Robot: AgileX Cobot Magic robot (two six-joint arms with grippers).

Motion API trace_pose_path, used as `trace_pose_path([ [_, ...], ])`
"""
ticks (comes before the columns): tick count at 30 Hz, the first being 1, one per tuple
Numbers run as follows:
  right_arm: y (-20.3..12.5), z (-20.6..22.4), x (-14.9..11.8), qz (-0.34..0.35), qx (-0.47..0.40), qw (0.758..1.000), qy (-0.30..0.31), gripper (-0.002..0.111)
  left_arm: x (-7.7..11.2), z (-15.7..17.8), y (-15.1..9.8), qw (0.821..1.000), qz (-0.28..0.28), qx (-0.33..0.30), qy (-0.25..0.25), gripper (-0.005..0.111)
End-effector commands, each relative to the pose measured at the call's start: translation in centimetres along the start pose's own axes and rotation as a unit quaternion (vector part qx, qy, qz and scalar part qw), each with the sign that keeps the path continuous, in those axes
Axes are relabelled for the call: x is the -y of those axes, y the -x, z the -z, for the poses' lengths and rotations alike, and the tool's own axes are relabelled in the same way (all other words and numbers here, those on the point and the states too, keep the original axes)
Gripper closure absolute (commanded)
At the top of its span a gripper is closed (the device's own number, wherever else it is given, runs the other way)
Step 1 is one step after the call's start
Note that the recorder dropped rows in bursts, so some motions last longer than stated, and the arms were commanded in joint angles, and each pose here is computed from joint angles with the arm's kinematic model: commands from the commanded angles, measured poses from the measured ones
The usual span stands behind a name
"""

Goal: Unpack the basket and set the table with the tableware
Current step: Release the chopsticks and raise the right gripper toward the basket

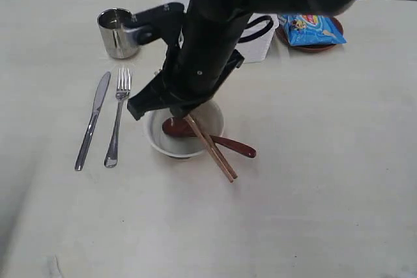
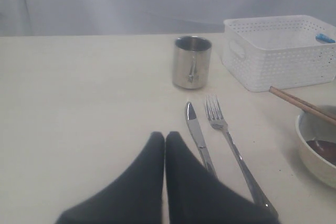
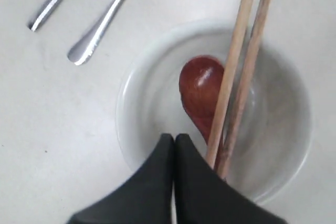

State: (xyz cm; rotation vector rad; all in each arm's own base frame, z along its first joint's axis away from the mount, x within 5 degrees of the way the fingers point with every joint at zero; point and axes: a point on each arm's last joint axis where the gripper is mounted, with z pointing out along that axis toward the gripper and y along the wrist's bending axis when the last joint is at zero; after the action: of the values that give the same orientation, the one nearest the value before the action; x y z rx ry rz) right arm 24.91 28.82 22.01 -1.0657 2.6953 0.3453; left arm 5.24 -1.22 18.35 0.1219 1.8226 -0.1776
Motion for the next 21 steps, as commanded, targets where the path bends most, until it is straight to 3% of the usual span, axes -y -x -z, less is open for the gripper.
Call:
trace_pose_path([
  [1,0.5,4.3,0.0,0.028,0.063,0.997,-0.02,0.109,0.0,0.0,-0.1,1.0,-0.003,0.001,-0.003,0.107],
  [6,1.2,8.5,2.8,0.029,0.107,0.991,-0.075,0.109,0.0,0.0,-0.1,1.0,-0.003,0.001,-0.003,0.107],
  [12,1.1,11.2,9.6,-0.003,0.113,0.986,-0.12,0.109,0.0,0.0,-0.1,1.0,-0.003,0.001,-0.003,0.107],
  [15,0.6,11.5,12.6,0.031,0.107,0.985,-0.133,0.109,0.0,0.0,-0.1,1.0,-0.001,0.001,-0.003,0.107],
  [21,1.1,10.7,15.7,0.103,0.146,0.977,-0.116,0.109,0.0,0.0,-0.1,1.0,-0.001,0.001,-0.003,0.107],
])
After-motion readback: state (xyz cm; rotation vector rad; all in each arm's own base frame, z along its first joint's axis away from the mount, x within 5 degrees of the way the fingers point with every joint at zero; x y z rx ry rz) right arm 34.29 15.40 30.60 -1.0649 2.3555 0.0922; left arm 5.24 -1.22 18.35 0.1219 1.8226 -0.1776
